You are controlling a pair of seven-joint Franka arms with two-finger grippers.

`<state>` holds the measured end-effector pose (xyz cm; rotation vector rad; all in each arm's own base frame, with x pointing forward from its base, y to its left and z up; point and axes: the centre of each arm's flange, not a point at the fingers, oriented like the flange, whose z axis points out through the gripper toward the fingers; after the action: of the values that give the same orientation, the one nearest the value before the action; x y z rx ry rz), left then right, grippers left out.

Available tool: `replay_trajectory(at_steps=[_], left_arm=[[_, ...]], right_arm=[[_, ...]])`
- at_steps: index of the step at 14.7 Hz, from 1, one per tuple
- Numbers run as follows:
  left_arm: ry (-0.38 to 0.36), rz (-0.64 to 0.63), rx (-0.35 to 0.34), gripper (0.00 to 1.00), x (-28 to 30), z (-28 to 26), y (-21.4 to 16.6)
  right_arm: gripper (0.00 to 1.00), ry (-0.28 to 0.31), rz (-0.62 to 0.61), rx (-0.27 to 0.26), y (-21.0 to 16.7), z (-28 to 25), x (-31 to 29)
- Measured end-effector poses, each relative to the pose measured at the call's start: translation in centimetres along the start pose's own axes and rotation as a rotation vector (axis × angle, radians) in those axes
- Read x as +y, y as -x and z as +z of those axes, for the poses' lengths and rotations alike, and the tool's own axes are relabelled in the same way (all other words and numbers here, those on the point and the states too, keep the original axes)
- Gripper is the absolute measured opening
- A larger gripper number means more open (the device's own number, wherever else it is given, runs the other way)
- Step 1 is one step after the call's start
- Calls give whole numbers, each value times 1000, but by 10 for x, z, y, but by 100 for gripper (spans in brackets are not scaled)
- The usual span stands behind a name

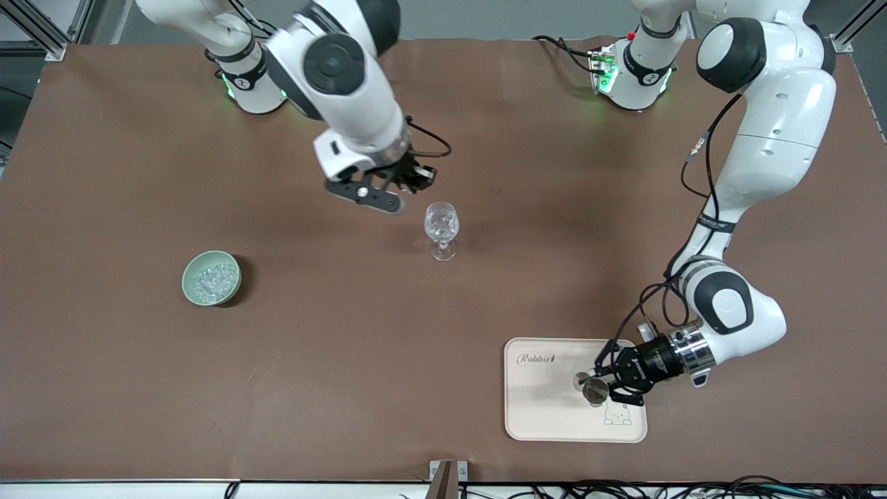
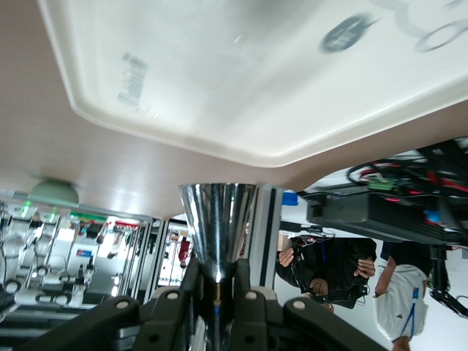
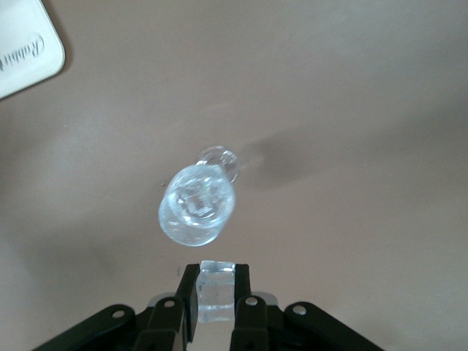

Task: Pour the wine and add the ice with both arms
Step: 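Set the jigger on the tray while the right gripper drops ice in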

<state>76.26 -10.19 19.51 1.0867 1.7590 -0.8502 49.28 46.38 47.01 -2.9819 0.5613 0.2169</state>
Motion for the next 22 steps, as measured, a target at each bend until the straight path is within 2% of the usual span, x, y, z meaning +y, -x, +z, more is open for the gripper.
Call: replay_trajectory(at_steps=[4,7,13,16,18,20,22], left_arm=[[34,29,-17,21,12,-15,-41],[39,29,-25,21,13,-13,-64],[27,16,-23,21,10,-7,-80],[21,70,-22,21,8,-5,-85],[19,90,-23,36,7,-4,-85],[19,109,-23,57,8,-6,-83],[-28,163,-11,75,10,-11,-75]], right_arm=[[23,27,-20,6,5,43,-19],[23,20,-23,20,-1,49,-23],[23,31,-28,51,-10,55,-23],[23,39,-28,49,-13,64,-24],[23,34,-26,49,-14,68,-25],[23,38,-25,45,-15,72,-25],[23,40,-24,43,-16,75,-25]])
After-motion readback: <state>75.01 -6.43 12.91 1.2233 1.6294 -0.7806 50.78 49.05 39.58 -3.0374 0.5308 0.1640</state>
